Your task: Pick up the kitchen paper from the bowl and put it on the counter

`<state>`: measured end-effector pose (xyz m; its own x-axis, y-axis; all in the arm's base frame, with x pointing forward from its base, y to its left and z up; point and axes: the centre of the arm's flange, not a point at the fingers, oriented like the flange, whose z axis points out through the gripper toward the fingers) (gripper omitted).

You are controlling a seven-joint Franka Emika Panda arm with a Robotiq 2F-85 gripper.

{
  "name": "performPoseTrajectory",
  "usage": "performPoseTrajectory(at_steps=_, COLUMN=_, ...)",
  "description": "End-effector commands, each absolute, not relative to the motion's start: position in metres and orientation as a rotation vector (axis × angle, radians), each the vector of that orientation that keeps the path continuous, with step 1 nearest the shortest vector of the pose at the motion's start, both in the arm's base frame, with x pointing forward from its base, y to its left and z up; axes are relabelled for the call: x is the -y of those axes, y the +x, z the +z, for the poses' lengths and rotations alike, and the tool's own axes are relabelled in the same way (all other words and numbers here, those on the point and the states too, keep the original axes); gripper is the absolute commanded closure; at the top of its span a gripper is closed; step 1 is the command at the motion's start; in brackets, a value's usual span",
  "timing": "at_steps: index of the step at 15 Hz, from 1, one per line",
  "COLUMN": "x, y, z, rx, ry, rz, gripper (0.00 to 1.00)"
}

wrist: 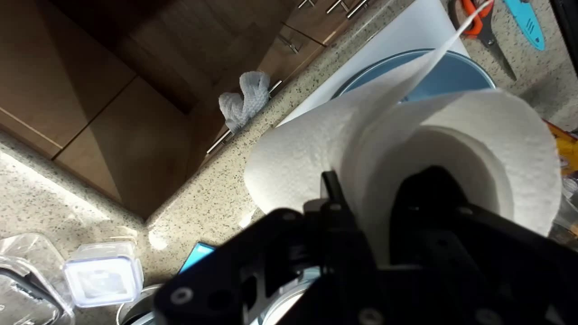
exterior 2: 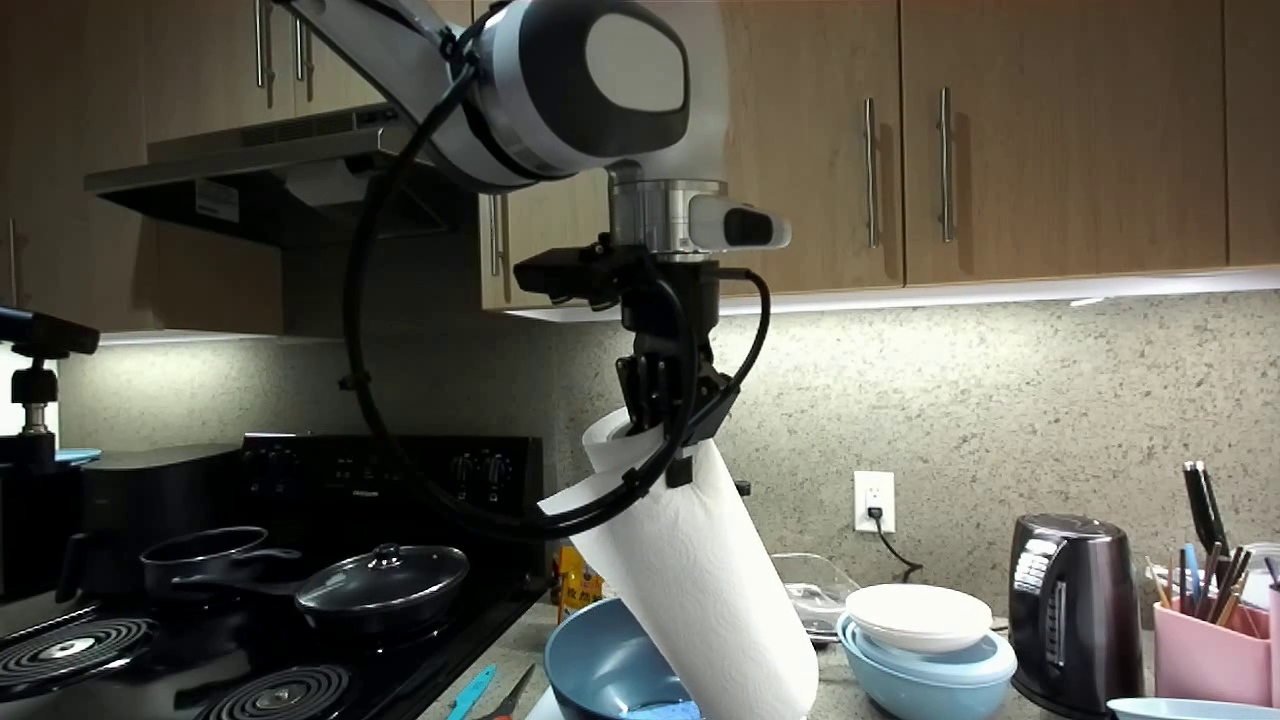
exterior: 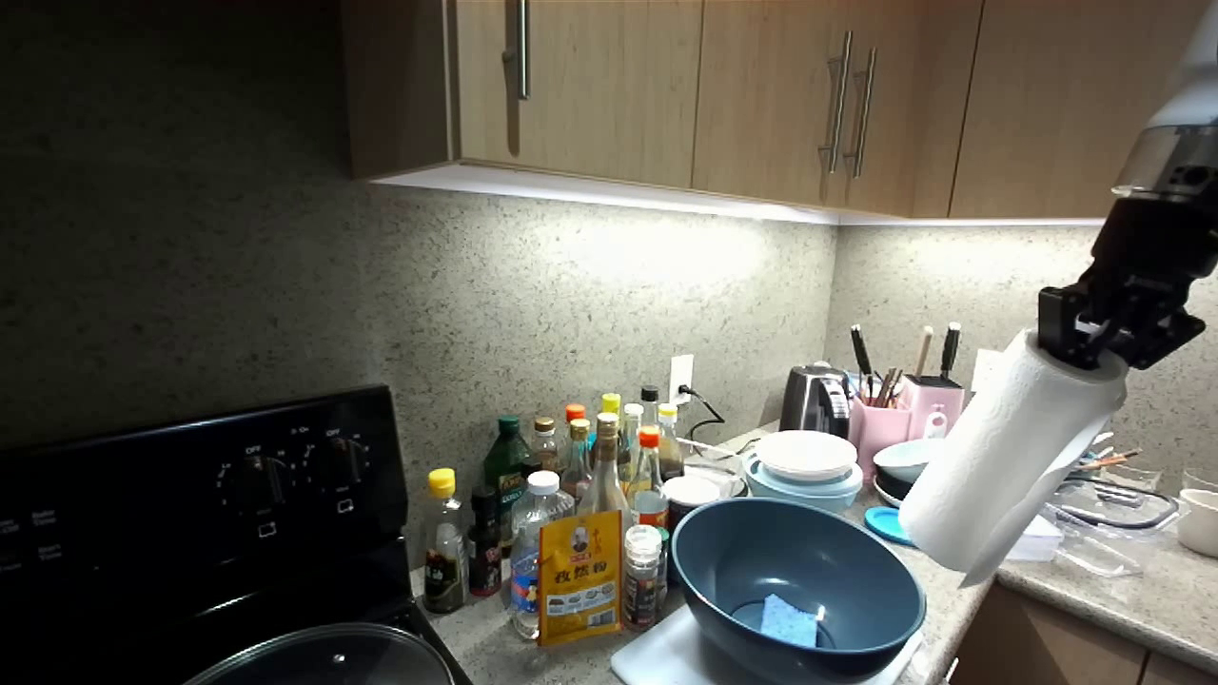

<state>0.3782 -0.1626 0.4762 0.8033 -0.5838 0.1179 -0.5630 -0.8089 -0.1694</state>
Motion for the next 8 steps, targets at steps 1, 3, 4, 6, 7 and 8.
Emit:
performPoseTrajectory(at_steps=1, x=0.175, y=0.386, z=0.482, rx=-0.910, ry=-2.843, rz=-0.192, gripper=0.97)
performPoseTrajectory(at_steps=3, x=0.178, y=0.388, z=0.482, rx=-0.896, ry=-2.831, rz=-0.157, gripper=0.97)
performPoseTrajectory(at_steps=4, x=0.180, y=0.389, z=0.483, rx=-0.884, ry=-2.822, rz=-0.141, gripper=0.97)
performPoseTrajectory(at_steps=6, x=0.186, y=0.392, z=0.482, rx=-0.843, ry=-2.788, rz=-0.104, gripper=0.97)
performPoseTrajectory(at_steps=7, x=0.189, y=0.392, z=0.481, rx=-0.827, ry=-2.774, rz=-0.091, gripper=0.97)
performPoseTrajectory(at_steps=8, x=0.192, y=0.393, z=0.481, rx=-0.821, ry=-2.763, rz=-0.076, gripper=0.97)
